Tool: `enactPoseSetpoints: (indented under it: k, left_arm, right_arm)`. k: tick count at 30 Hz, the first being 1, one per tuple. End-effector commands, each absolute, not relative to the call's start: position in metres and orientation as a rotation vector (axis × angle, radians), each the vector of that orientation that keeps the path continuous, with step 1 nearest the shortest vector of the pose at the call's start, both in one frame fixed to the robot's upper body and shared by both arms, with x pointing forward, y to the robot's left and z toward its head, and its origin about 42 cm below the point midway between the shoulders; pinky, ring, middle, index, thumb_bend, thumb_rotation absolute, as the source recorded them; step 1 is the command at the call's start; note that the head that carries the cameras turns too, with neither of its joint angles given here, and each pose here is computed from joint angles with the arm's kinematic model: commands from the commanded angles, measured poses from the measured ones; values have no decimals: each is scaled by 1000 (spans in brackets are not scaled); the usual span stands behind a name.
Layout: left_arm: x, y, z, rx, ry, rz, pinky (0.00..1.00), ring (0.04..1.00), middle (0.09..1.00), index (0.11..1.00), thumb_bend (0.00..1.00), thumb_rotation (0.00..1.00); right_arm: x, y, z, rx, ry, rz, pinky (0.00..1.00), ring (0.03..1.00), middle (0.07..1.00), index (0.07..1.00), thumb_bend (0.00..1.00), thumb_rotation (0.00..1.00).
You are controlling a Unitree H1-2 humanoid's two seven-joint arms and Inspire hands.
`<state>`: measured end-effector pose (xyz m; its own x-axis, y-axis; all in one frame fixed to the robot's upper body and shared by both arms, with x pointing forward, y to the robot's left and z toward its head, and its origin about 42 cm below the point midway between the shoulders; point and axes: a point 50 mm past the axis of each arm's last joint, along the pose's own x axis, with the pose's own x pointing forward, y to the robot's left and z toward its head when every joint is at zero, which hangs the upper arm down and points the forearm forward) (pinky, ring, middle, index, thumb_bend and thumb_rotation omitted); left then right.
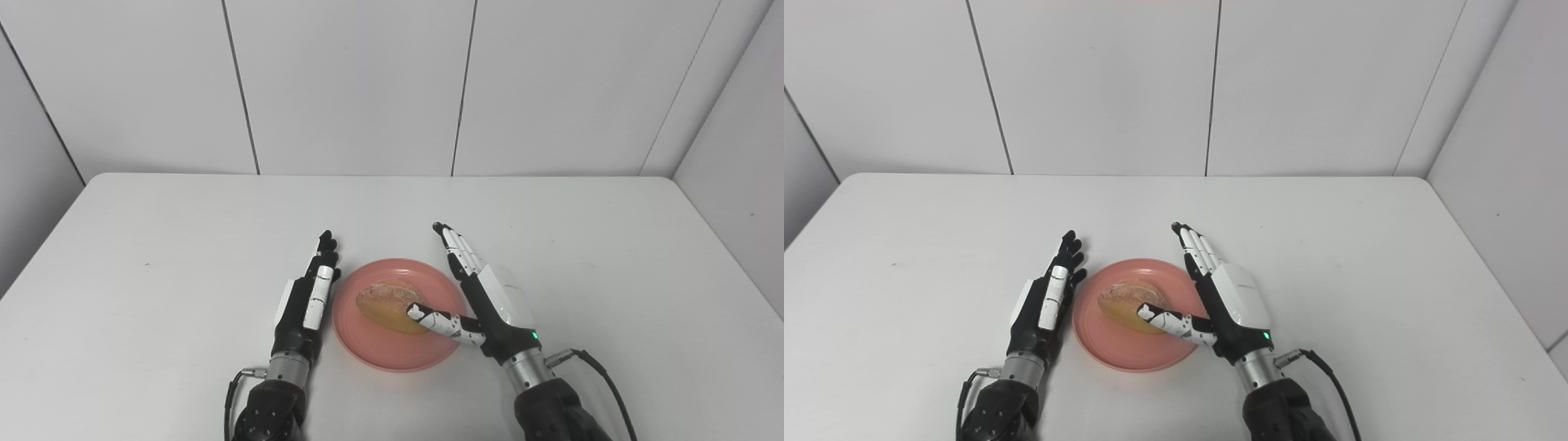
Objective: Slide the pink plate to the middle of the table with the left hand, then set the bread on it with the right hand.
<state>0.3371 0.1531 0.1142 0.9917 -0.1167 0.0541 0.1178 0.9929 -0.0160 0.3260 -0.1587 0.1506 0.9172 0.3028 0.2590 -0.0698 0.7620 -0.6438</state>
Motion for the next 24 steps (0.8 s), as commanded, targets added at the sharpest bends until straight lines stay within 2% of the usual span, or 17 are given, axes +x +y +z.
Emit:
enactPoseSetpoints:
  k: [1, 7, 16, 21, 24]
  left_arm:
    - [347, 159, 123, -7, -74, -100, 1000, 1000, 1000, 1000, 778, 1000]
    - [347, 162, 124, 4, -62, -95, 1000, 1000, 1000, 1000, 793, 1000]
    - [345, 164, 123, -19, -55, -96, 1000, 1000, 1000, 1000, 797, 1000]
    - [344, 164, 123, -15, -56, -105, 1000, 1000, 1000, 1000, 782, 1000]
    - [343, 162, 122, -22, -60, -107, 1000, 1000, 1000, 1000, 772, 1000]
  right_arm:
    - [328, -158, 170, -591, -465, 175, 961, 1000, 1000, 1000, 632, 986]
    - [328, -168, 161, -457, -374, 112, 998, 1000, 1000, 1000, 630, 998]
    - [336, -172, 146, -188, -280, 59, 985, 1000, 1000, 1000, 584, 986]
    - [338, -170, 139, -77, -231, 64, 1000, 1000, 1000, 1000, 702, 1000]
    - [339, -170, 137, -11, -212, 71, 1000, 1000, 1000, 1000, 723, 1000]
